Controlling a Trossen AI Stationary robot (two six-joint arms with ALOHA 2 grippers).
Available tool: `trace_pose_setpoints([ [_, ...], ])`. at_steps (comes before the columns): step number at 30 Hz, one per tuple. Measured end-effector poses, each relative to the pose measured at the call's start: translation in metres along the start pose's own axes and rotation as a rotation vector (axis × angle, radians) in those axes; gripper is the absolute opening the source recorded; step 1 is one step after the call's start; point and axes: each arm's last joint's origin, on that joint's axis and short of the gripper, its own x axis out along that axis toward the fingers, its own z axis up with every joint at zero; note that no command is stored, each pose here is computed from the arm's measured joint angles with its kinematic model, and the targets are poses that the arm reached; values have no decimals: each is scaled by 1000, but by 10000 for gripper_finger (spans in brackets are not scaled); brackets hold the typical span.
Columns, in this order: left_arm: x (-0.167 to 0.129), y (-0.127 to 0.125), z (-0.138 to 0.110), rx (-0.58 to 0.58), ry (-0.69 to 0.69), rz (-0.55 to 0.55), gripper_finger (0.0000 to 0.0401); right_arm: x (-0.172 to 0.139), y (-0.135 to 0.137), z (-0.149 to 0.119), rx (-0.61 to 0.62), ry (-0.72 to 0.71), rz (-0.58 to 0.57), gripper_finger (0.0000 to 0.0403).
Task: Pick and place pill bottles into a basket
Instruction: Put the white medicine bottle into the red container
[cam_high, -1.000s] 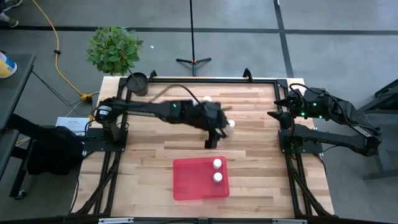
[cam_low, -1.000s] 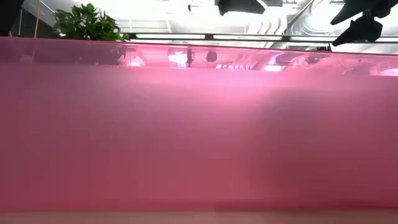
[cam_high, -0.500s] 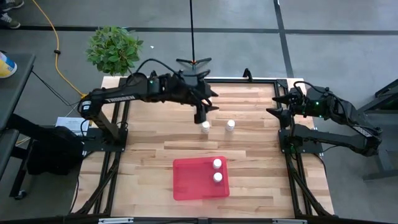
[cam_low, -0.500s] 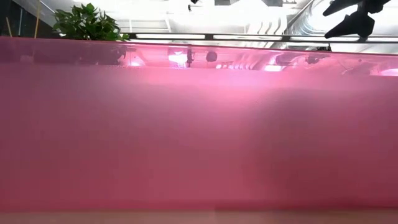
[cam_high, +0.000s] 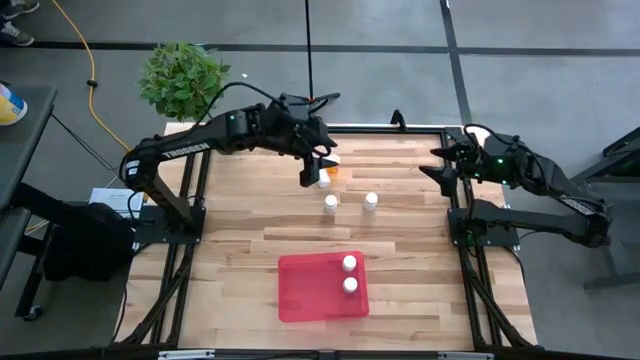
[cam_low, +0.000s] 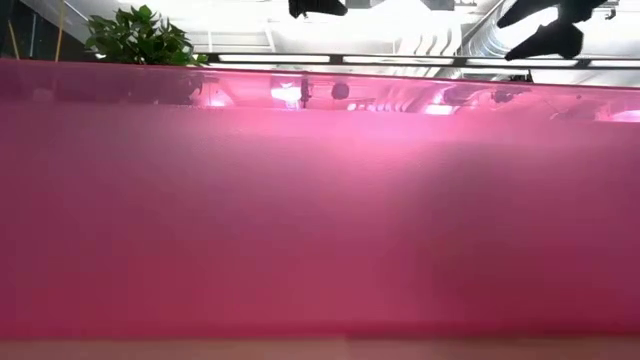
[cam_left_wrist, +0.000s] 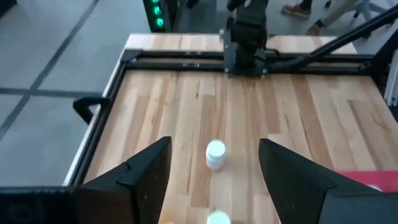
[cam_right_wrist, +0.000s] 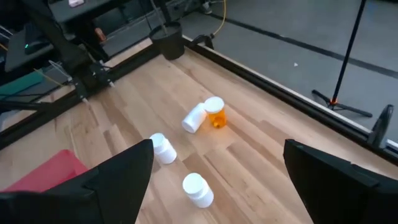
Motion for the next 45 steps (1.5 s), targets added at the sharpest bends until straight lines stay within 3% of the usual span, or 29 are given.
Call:
trace_pose_setpoints([
  [10,-29,18,-6,-16,32,18,275,28,8,13,7,57,7,349],
  [22,-39,40,-13,-11,42,-27,275,43,34,87,-73,2,-38,350],
  [28,-54,56,-21,-28,69,-23,275,75,44,105,-104,107,-66,349],
  [34,-85,69,-25,-48,17,-9,275,114,50,114,-46,184,-97,350],
  [41,-107,65,-50,-55,-31,3,275,159,55,118,-19,257,-117,350],
  [45,-109,56,-73,-68,-66,6,275,183,58,117,-11,309,-64,350],
])
